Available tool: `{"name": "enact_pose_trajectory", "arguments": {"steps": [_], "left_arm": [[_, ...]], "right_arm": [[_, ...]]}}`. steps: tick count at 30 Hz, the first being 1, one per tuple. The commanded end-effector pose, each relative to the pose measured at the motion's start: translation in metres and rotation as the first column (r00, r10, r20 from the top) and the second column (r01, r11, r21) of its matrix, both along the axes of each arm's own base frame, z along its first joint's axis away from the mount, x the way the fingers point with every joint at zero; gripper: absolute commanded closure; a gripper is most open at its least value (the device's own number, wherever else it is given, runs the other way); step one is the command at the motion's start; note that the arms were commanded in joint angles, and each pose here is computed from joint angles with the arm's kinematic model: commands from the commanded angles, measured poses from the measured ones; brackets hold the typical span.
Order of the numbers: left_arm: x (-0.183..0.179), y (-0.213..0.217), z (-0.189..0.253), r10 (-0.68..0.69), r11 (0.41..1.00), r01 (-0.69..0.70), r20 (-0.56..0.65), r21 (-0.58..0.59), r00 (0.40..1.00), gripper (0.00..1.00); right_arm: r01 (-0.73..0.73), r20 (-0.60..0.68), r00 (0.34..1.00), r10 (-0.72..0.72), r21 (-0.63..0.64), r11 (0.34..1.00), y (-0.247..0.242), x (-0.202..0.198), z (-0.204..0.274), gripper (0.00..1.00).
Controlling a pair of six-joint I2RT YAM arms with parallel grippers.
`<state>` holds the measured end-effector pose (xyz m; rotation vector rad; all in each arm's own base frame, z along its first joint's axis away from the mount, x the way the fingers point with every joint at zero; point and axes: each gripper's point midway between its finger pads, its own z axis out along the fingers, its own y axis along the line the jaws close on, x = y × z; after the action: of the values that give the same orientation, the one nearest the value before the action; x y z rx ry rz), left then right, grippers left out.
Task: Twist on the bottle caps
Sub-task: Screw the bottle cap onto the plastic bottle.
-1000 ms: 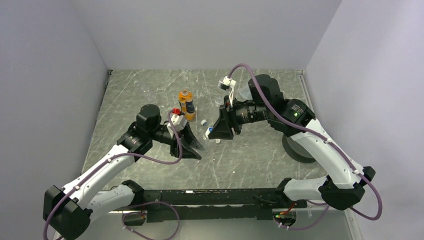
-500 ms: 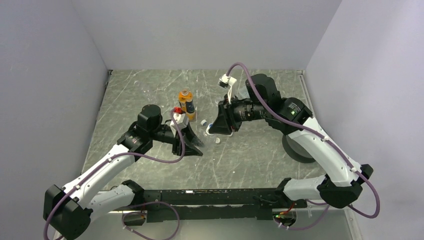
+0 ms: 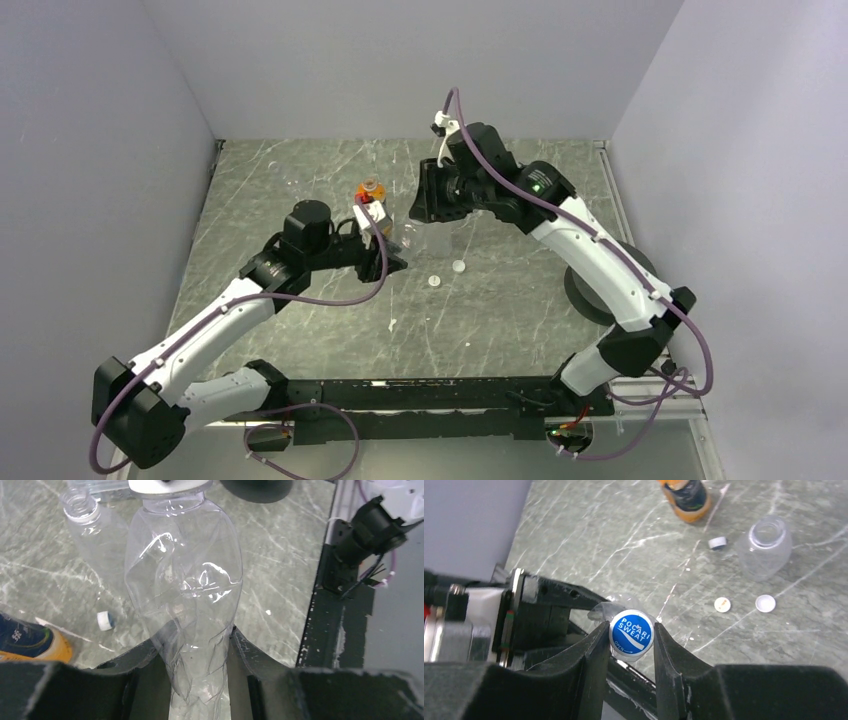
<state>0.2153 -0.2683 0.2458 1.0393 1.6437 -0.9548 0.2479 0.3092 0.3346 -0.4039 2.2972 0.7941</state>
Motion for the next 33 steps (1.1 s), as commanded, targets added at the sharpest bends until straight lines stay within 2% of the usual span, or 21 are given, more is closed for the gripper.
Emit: {"name": "enact_pose_trajectory", "arguments": {"steps": [1,3,8,11,16,18,22,25,33], "left_arm": [[0.03,-0.01,0.044,0.105,0.994,-0.098,0.168,-0.052,0.98,1.0],[0.027,-0.012,0.04,0.094,0.995,-0.089,0.163,-0.037,0.982,1.0],[0.009,-0.007,0.019,0.04,0.999,-0.041,0.098,0.008,0.994,1.0],[-0.012,-0.009,0.011,-0.061,0.998,0.061,0.045,0.0,0.997,1.0],[-0.054,-0.014,0.015,-0.289,0.955,0.287,-0.02,-0.072,0.957,1.0],[-0.074,-0.013,0.023,-0.395,0.913,0.389,-0.026,-0.123,0.918,1.0],[-0.1,-0.01,0.033,-0.531,0.836,0.512,-0.051,-0.199,0.846,1.0],[-0.109,-0.01,0.034,-0.591,0.795,0.564,-0.073,-0.223,0.804,1.0],[-0.11,-0.011,0.035,-0.625,0.767,0.596,-0.067,-0.238,0.777,1.0]], "right_arm": [[0.128,-0.051,0.99,-0.131,-0.053,0.99,0.0,0.003,-0.012,0.84],[0.137,-0.032,0.99,-0.138,-0.035,0.99,0.0,0.005,-0.006,0.75],[0.109,0.053,0.993,-0.11,0.011,0.994,-0.017,0.003,0.025,0.21],[0.031,0.092,0.995,-0.035,0.047,0.998,-0.027,-0.004,0.037,0.01],[-0.181,0.178,0.971,0.16,0.11,0.977,-0.039,-0.031,0.047,0.0],[-0.298,0.211,0.94,0.266,0.133,0.945,-0.039,-0.051,0.047,0.01],[-0.477,0.247,0.869,0.429,0.185,0.859,-0.035,-0.088,0.048,0.15],[-0.567,0.273,0.818,0.507,0.23,0.791,-0.033,-0.109,0.054,0.24],[-0.628,0.267,0.777,0.57,0.277,0.727,-0.023,-0.117,0.055,0.37]]}}
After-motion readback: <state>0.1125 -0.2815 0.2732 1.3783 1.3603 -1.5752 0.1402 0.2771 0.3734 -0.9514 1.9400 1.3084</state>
